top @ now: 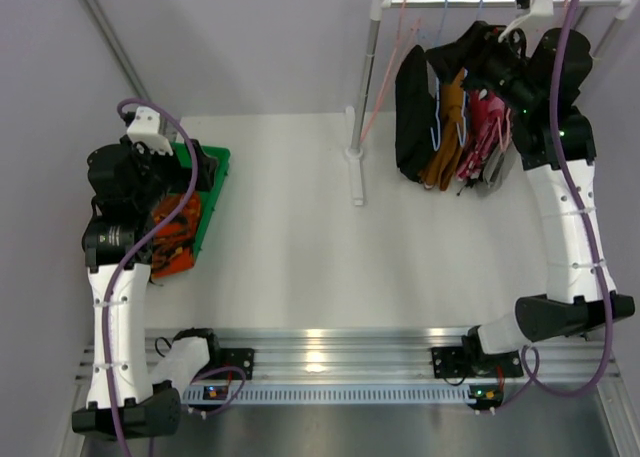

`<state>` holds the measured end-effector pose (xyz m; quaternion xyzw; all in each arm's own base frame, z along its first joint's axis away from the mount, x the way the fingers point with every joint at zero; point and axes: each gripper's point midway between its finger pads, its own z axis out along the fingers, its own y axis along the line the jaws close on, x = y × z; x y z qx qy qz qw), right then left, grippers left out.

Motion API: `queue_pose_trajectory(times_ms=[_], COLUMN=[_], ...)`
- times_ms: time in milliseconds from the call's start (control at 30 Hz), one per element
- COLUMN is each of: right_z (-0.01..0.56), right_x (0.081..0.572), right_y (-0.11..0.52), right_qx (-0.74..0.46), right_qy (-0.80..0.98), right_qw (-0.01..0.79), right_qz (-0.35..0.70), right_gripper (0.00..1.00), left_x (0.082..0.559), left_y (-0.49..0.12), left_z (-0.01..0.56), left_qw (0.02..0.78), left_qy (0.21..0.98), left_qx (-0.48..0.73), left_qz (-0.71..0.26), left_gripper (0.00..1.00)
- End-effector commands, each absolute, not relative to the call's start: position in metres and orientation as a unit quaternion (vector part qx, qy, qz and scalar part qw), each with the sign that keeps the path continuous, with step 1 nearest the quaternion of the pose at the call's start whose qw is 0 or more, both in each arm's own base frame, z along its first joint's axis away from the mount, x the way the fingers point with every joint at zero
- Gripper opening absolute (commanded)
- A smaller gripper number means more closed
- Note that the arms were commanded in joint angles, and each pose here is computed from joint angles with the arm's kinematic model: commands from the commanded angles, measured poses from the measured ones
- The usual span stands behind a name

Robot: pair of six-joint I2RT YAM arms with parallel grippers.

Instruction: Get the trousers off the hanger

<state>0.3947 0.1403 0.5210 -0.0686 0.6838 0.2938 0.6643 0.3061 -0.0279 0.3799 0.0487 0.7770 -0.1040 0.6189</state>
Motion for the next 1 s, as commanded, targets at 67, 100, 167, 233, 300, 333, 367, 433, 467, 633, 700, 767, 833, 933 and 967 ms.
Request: queue_pose_trajectory(times_ms=[67, 100, 167, 233, 300, 333, 367, 433, 467, 633, 700, 767, 833, 933, 967], right_z=[0.465, 0.466, 0.457, 0.445, 0.441, 0.434, 0.429, 0.423, 0.416, 0.407, 0.412, 0.426, 0.442, 0.468, 0.474], right_x=[0.437, 0.442, 0.457, 0.475, 0.485, 0.494, 0.499, 0.508, 0.511, 0.515, 0.511, 0.504, 0.494, 0.478, 0.474], right_y=[0.121, 0.122, 0.121, 0.121, 0.117, 0.114, 0.113, 0.112, 0.112, 0.112, 0.116, 0.117, 0.121, 0.121, 0.121], right_qx=[-0.016, -0.015, -0.005, 0.002, 0.012, 0.018, 0.020, 0.016, 0.015, 0.007, -0.002, -0.010, -0.024, -0.041, -0.045], right_qy=[0.744, 0.742, 0.746, 0.753, 0.756, 0.759, 0.761, 0.760, 0.762, 0.764, 0.759, 0.748, 0.737, 0.717, 0.712], right_qw=[0.611, 0.613, 0.608, 0.601, 0.602, 0.602, 0.602, 0.607, 0.605, 0.605, 0.608, 0.618, 0.627, 0.648, 0.654], right_qz=[0.270, 0.272, 0.270, 0.267, 0.257, 0.246, 0.240, 0.232, 0.229, 0.225, 0.235, 0.241, 0.250, 0.253, 0.252], right_gripper=[0.62, 0.61, 0.60, 0.60, 0.59, 0.59, 0.59, 0.59, 0.59, 0.57, 0.57, 0.58, 0.57, 0.58, 0.58], left_x=[0.304, 0.303, 0.302, 0.299, 0.296, 0.295, 0.294, 0.291, 0.291, 0.291, 0.292, 0.293, 0.295, 0.296, 0.296], left_y=[-0.033, -0.032, -0.030, -0.029, -0.027, -0.027, -0.028, -0.029, -0.028, -0.027, -0.027, -0.027, -0.028, -0.029, -0.029], left_z=[0.395, 0.393, 0.391, 0.389, 0.389, 0.389, 0.386, 0.384, 0.382, 0.374, 0.371, 0.369, 0.369, 0.370, 0.370], left_qw=[0.641, 0.640, 0.638, 0.639, 0.640, 0.640, 0.638, 0.636, 0.636, 0.629, 0.627, 0.625, 0.625, 0.625, 0.625], left_qy=[0.757, 0.759, 0.761, 0.761, 0.760, 0.761, 0.763, 0.763, 0.763, 0.770, 0.772, 0.773, 0.773, 0.772, 0.772], left_qx=[0.050, 0.050, 0.048, 0.048, 0.048, 0.049, 0.053, 0.058, 0.061, 0.057, 0.056, 0.057, 0.059, 0.060, 0.060], left_qz=[-0.115, -0.113, -0.107, -0.104, -0.097, -0.096, -0.095, -0.096, -0.092, -0.090, -0.091, -0.093, -0.094, -0.097, -0.099], left_gripper=[0.99, 0.99, 0.99, 0.99, 0.99, 0.99, 0.99, 0.99, 0.99, 0.99, 0.99, 0.99, 0.99, 0.99, 0.99])
